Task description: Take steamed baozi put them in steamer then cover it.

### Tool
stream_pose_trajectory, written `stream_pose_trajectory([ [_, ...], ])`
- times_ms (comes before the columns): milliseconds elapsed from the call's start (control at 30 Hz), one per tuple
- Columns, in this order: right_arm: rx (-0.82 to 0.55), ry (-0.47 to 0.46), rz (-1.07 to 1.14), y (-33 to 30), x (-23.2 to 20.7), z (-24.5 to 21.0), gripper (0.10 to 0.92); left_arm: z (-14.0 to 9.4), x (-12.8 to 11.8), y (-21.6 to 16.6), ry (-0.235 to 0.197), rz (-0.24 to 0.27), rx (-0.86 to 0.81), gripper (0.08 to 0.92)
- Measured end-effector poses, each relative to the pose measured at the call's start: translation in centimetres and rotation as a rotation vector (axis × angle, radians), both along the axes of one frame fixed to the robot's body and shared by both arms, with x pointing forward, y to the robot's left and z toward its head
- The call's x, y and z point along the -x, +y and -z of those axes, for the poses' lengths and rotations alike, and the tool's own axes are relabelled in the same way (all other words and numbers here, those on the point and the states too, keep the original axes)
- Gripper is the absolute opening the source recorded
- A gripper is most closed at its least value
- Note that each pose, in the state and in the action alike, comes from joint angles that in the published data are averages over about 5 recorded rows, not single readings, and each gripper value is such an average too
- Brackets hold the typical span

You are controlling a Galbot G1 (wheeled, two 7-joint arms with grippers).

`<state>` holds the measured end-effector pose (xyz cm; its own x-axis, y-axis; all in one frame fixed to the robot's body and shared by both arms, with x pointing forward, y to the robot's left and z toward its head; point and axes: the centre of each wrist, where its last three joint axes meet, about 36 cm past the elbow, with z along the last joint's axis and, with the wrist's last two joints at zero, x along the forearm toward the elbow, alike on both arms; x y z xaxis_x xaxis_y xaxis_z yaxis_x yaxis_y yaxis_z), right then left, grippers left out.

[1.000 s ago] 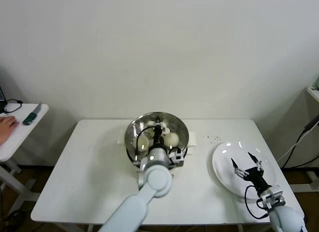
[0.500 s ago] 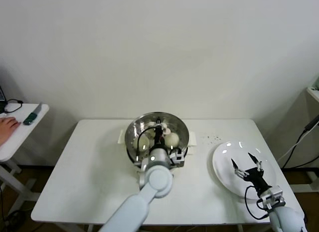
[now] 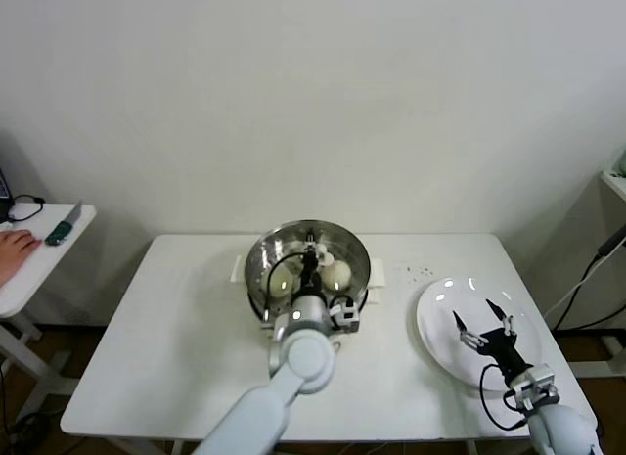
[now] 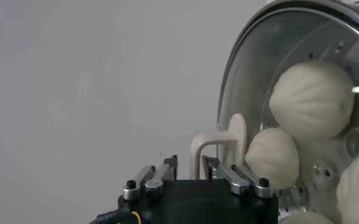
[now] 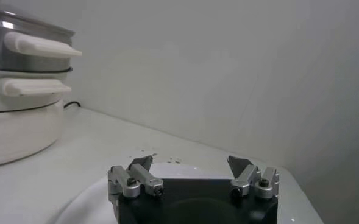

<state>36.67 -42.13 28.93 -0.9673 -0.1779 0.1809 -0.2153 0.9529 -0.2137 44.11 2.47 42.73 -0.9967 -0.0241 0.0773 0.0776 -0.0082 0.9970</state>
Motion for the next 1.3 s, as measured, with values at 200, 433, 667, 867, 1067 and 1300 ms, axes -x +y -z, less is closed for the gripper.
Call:
stream_pose_trajectory([
  [200, 0.001, 0.005, 0.000, 0.0, -0.1, -0.2, 0.823, -0.7, 0.7, 0.6, 0.002, 0.014, 0.019, 0.517],
  [433, 0.008, 0.010, 0.007, -0.1, -0.3, -0.6, 0.823, -1.7, 2.0, 1.7, 0.008, 0.025, 0.055, 0.716],
  [667, 0.015, 0.017, 0.009, 0.2, -0.5, -1.1, 0.823, -2.4, 4.0, 3.4, 0.015, 0.021, 0.101, 0.820],
  [867, 0.019, 0.019, 0.009, 0.4, -0.5, -1.5, 0.823, -3.0, 6.0, 5.2, 0.002, 0.013, 0.155, 0.823],
  [1067, 0.012, 0.010, 0.014, 0.5, -0.2, -2.0, 0.823, -3.6, 7.7, 7.2, -0.041, -0.015, 0.277, 0.823],
  [1300, 0.007, 0.002, 0.020, 0.7, 0.4, -2.1, 0.823, -3.4, 8.9, 10.4, -0.087, -0.139, 0.482, 0.823],
])
